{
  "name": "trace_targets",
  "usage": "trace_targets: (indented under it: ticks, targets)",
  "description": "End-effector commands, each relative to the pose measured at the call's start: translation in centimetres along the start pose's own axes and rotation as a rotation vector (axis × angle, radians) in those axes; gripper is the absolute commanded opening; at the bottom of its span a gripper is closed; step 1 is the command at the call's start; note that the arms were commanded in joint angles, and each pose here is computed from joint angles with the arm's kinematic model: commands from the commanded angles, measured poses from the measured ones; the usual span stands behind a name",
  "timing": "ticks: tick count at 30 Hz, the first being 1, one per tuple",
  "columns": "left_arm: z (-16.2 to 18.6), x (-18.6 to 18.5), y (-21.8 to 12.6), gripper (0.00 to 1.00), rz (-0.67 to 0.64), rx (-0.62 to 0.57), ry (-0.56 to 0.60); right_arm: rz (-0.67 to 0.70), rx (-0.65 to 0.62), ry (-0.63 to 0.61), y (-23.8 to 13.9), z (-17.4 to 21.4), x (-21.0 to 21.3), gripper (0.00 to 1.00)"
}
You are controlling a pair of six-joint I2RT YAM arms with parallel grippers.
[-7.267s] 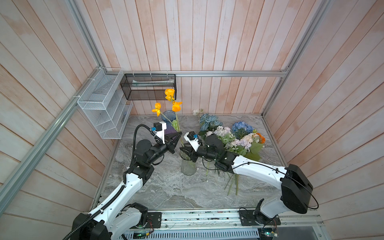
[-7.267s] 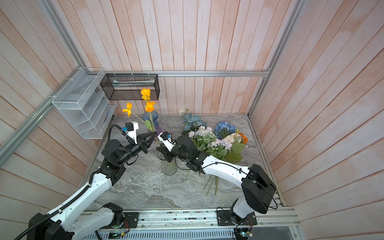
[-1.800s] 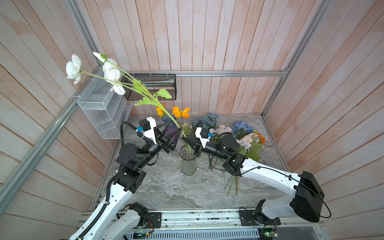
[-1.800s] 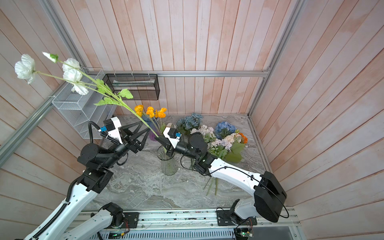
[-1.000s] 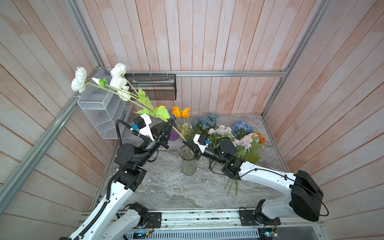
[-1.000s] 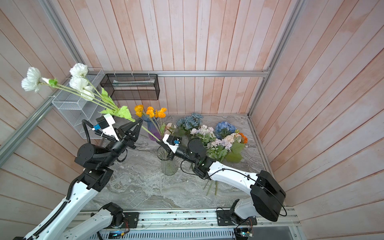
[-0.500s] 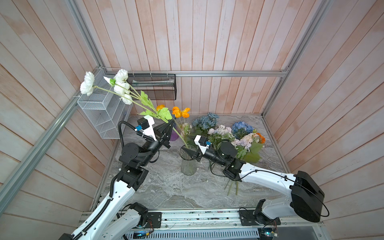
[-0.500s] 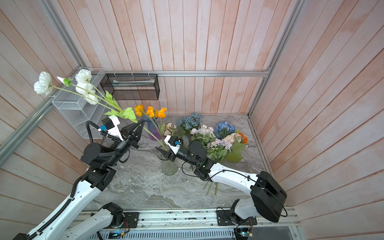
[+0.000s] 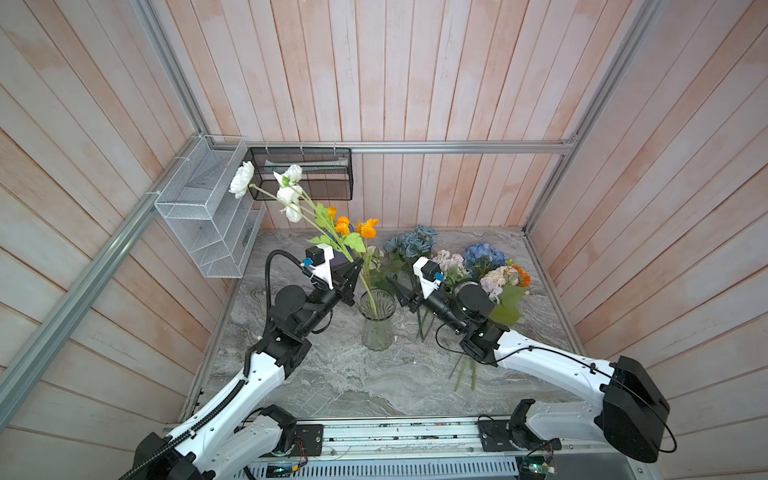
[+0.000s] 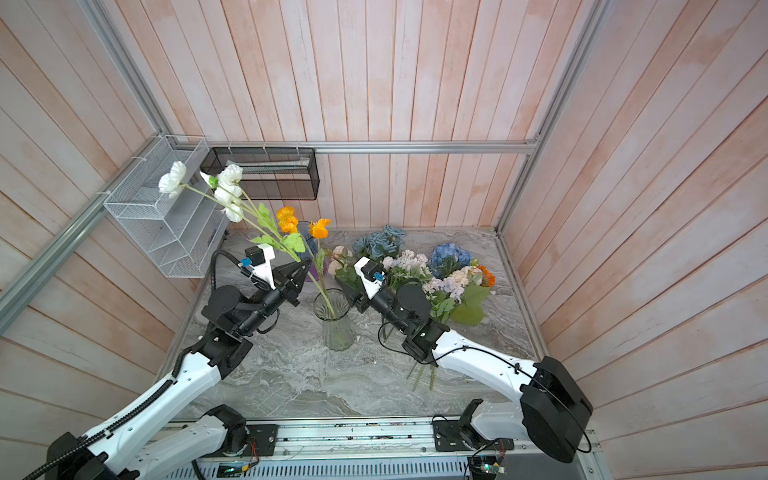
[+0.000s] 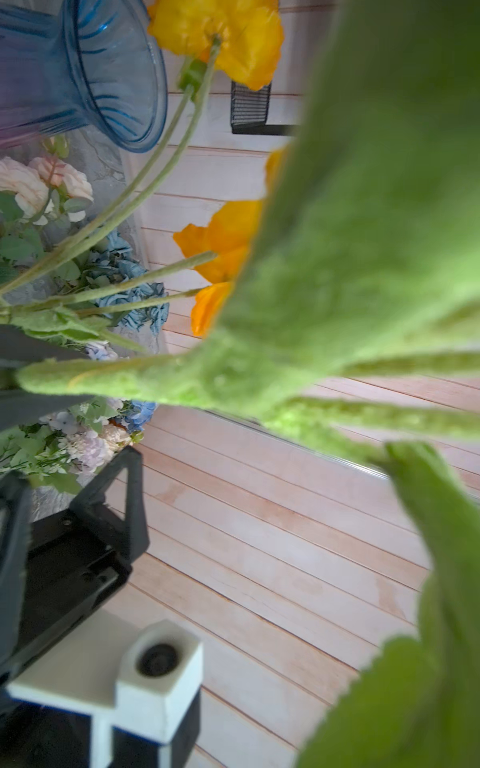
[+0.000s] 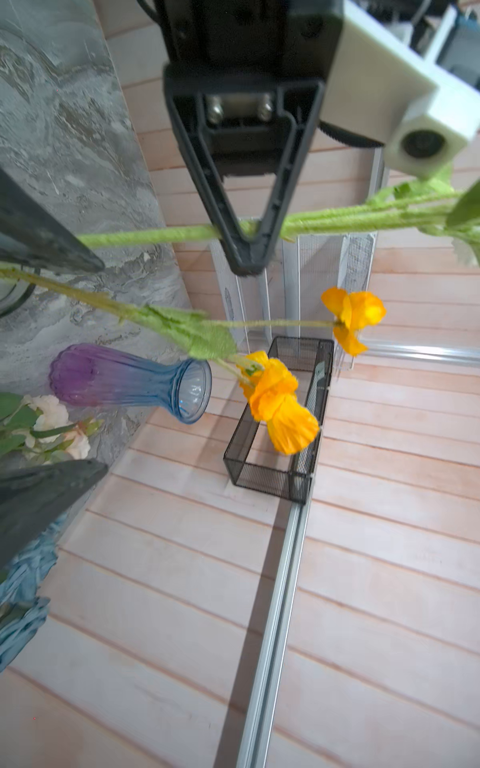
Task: Arrange the flowers into the vase
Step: 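Lower the white flower stems into the clear vase and open the right gripper, then move the right gripper back down to the flower pile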
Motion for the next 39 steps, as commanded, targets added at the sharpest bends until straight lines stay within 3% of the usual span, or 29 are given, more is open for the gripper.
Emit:
trace_targets:
  ticks: [1, 2, 3, 13, 15, 16, 19, 22, 25, 26, 31, 39]
  targets:
    - [1.1, -0.3, 0.0, 0.0, -0.032, -0.003, 0.033, 0.14, 0.004, 0.038, -1.0, 0.2, -2.9, 0.81]
    - [1.6, -0.3, 0.0, 0.0, -0.044, 0.006, 0.039, 0.171, 0.004, 0.053, -1.2, 0.3, -3.6, 0.94]
    - [2.1, -0.3, 0.0, 0.0, -0.053, 0.018, 0.043, 0.199, 0.006, 0.066, -1.4, 0.4, -4.3, 0.98]
    - [5.6, -0.3, 0.5, 0.0, -0.085, 0.106, 0.051, 0.393, 0.026, 0.222, -3.8, 1.6, -10.1, 0.98]
    - [5.9, -0.3, 0.6, 0.04, -0.085, 0.115, 0.049, 0.418, 0.019, 0.241, -4.3, 1.8, -10.8, 0.98]
    - [6.1, -0.3, 0.6, 0.09, -0.086, 0.12, 0.047, 0.427, 0.013, 0.25, -4.5, 1.8, -11.0, 0.98]
    - [6.3, -0.4, 0.6, 0.46, -0.085, 0.129, 0.043, 0.444, 0.012, 0.257, -4.6, 2.0, -11.4, 0.98]
    - [6.0, -0.3, 0.5, 0.64, -0.099, 0.131, 0.039, 0.474, 0.013, 0.277, -4.6, 2.1, -11.9, 0.98]
    - [5.8, -0.2, 0.1, 0.95, -0.113, 0.138, 0.033, 0.481, 0.023, 0.283, -4.5, 2.2, -12.1, 0.98]
    - [5.5, -0.3, 0.0, 1.0, -0.114, 0.137, 0.032, 0.486, 0.025, 0.287, -4.5, 2.1, -12.2, 0.98]
    - [4.8, -0.4, -1.0, 1.0, -0.124, 0.153, 0.02, 0.489, 0.088, 0.3, -3.8, 2.8, -12.2, 0.89]
    - [4.5, 0.5, -2.9, 1.0, -0.202, 0.147, -0.004, 0.387, 0.303, 0.337, -0.3, 6.3, -10.2, 0.72]
Point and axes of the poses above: each gripper's point midway between its finger pads, its own y axis out along the fingers, its own x axis along the line the jaws close on, z = x × y, the point moved 3 cm from there along -y, back along the fingers, and after that the axes turned 5 degrees about y, right-handed, at the moved point
